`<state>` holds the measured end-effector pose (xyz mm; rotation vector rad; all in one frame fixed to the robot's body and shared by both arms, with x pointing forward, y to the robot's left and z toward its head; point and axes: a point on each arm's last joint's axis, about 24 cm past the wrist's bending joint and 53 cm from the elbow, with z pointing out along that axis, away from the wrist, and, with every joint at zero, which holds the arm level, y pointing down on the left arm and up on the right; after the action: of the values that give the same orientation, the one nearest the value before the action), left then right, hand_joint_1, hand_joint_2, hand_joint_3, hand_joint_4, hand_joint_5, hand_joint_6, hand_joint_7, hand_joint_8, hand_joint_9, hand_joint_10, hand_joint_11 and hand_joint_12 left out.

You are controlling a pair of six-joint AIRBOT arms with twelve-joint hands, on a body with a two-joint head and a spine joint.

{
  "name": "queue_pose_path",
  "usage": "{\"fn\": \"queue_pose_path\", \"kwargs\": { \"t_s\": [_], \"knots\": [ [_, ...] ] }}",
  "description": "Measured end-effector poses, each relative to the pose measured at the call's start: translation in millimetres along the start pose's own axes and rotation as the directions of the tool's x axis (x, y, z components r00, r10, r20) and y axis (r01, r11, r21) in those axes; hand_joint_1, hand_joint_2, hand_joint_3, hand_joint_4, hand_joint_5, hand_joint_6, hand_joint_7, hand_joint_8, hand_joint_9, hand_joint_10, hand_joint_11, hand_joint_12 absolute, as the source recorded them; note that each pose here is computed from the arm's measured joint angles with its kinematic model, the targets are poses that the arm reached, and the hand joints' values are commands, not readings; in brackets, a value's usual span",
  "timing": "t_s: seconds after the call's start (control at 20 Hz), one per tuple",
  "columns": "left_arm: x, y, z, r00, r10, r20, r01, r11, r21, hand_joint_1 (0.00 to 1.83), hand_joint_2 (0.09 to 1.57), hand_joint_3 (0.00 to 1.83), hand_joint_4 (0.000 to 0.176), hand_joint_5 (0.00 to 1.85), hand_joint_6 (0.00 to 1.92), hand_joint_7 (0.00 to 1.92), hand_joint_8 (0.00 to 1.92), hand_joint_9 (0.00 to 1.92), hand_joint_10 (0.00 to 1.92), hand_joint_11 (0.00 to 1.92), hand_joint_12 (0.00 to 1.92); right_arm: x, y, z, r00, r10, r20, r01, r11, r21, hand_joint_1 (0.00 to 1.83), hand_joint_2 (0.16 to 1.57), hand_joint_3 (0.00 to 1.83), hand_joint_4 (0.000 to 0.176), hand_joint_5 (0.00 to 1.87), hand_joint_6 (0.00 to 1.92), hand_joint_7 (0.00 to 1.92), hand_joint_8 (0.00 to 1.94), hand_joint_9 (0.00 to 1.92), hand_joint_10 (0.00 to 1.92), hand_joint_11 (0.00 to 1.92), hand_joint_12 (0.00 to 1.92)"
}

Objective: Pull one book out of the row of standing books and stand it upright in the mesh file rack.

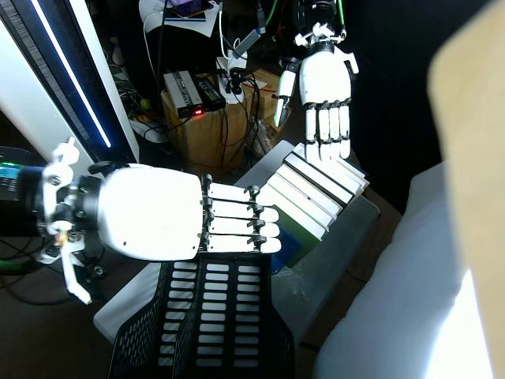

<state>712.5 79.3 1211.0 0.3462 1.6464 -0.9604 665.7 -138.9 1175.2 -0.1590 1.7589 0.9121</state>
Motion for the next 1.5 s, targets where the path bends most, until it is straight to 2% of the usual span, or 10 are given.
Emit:
{"fn": "queue_pose_path", "kwargs": {
  "t_s": [0.2, 0.45, 0.65, 0.75, 0.85, 0.95, 1.15, 1.25, 1.35, 1.5],
  "knots": [
    [5.1, 16.9, 9, 0.9997, 0.012, -0.022, -0.013, 0.9984, -0.054, 0.24, 1.25, 0.0, 0.034, 0.18, 0.02, 0.0, 0.0, 0.0, 0.0, 0.0, 0.0, 12, -5.6, 5, 1.0, 0.011, -0.025, -0.011, 1.0, 0.013, 0.59, 1.2, 0.0, 0.0, 0.0, 0.0, 0.0, 0.0, 0.0, 0.0, 0.0, 0.0],
    [13.0, 33.5, 21, 0.999, 0.01, -0.044, -0.015, 0.9936, -0.112, 0.22, 1.25, 0.0, 0.072, 0.27, 0.03, 0.0, 0.0, 0.0, 0.0, 0.0, 0.0, 24, -8.5, 9, 0.998, 0.044, -0.048, -0.043, 0.999, 0.019, 0.51, 1.22, 0.01, 0.0, 0.0, 0.0, 0.0, 0.0, 0.0, 0.0, 0.0, 0.0],
    [11.3, 33.2, 22, 0.9989, 0.019, -0.044, -0.023, 0.9932, -0.114, 0.21, 1.25, 0.0, 0.089, 0.29, 0.01, 0.0, 0.0, 0.0, 0.0, 0.0, 0.0, 28, -12.5, 9, 0.997, 0.053, -0.056, -0.052, 0.998, 0.029, 0.49, 1.23, 0.01, 0.0, 0.0, 0.0, 0.0, 0.0, 0.0, 0.0, 0.0, 0.0],
    [9.6, 27.9, 22, 0.9991, 0.019, -0.039, -0.023, 0.9948, -0.099, 0.18, 1.26, 0.0, 0.084, 0.31, 0.02, 0.0, 0.0, 0.0, 0.0, 0.0, 0.0, 28, -12.9, 9, 0.997, 0.061, -0.053, -0.06, 0.998, 0.03, 0.47, 1.23, 0.01, 0.0, 0.0, 0.0, 0.0, 0.0, 0.0, 0.0, 0.0, 0.0],
    [11.4, 18.3, 22, 0.9989, 0.022, -0.041, -0.025, 0.997, -0.074, 0.12, 1.26, 0.0, 0.093, 0.29, 0.0, 0.0, 0.0, 0.0, 0.0, 0.0, 0.0, 30, -14.4, 8, 0.996, 0.065, -0.056, -0.063, 0.997, 0.034, 0.46, 1.23, 0.01, 0.0, 0.0, 0.0, 0.0, 0.0, 0.0, 0.0, 0.0, 0.0],
    [10.9, 10.9, 20, 0.9989, 0.027, -0.039, -0.029, 0.9982, -0.052, 0.14, 1.26, 0.0, 0.073, 0.31, 0.01, 0.0, 0.0, 0.0, 0.0, 0.0, 0.0, 29, -14.3, 8, 0.996, 0.072, -0.053, -0.07, 0.997, 0.034, 0.45, 1.24, 0.01, 0.0, 0.0, 0.0, 0.0, 0.0, 0.0, 0.0, 0.0, 0.0],
    [13.7, 7.5, 19, 0.9957, 0.073, -0.057, -0.075, 0.9964, -0.039, 0.04, 1.25, 0.0, 0.072, 0.34, 0.01, 0.0, 0.0, 0.0, 0.0, 0.0, 0.0, 29, -14.5, 8, 0.996, 0.076, -0.051, -0.075, 0.997, 0.034, 0.45, 1.25, 0.01, 0.0, 0.0, 0.0, 0.0, 0.0, 0.0, 0.0, 0.0, 0.0],
    [16.5, 8.2, 20, 0.994, 0.085, -0.069, -0.088, 0.9952, -0.044, 0.12, 1.26, 0.0, 0.06, 0.38, 0.02, 0.0, 0.0, 0.0, 0.0, 0.0, 0.0, 28, -14.8, 8, 0.996, 0.08, -0.05, -0.078, 0.996, 0.035, 0.46, 1.25, 0.01, 0.0, 0.0, 0.0, 0.0, 0.0, 0.0, 0.0, 0.0, 0.0],
    [23.6, 6.8, 23, 0.9913, 0.097, -0.088, -0.102, 0.9938, -0.045, 0.15, 1.27, 0.01, 0.065, 0.37, 0.01, 0.0, 0.0, 0.0, 0.0, 0.0, 0.0, 29, -15.3, 7, 0.995, 0.081, -0.05, -0.08, 0.996, 0.035, 0.5, 1.25, 0.0, 0.0, 0.0, 0.0, 0.0, 0.0, 0.0, 0.0, 0.0, 0.0],
    [31.7, 4.1, 27, 0.9896, 0.099, -0.105, -0.103, 0.9939, -0.039, 0.15, 1.3, 0.01, 0.046, 0.34, 0.0, 0.0, 0.0, 0.0, 0.0, 0.0, 0.0, 31, -16.7, 7, 0.995, 0.084, -0.053, -0.082, 0.996, 0.039, 0.47, 1.26, 0.01, 0.0, 0.0, 0.0, 0.0, 0.0, 0.0, 0.0, 0.0, 0.0]
  ]
}}
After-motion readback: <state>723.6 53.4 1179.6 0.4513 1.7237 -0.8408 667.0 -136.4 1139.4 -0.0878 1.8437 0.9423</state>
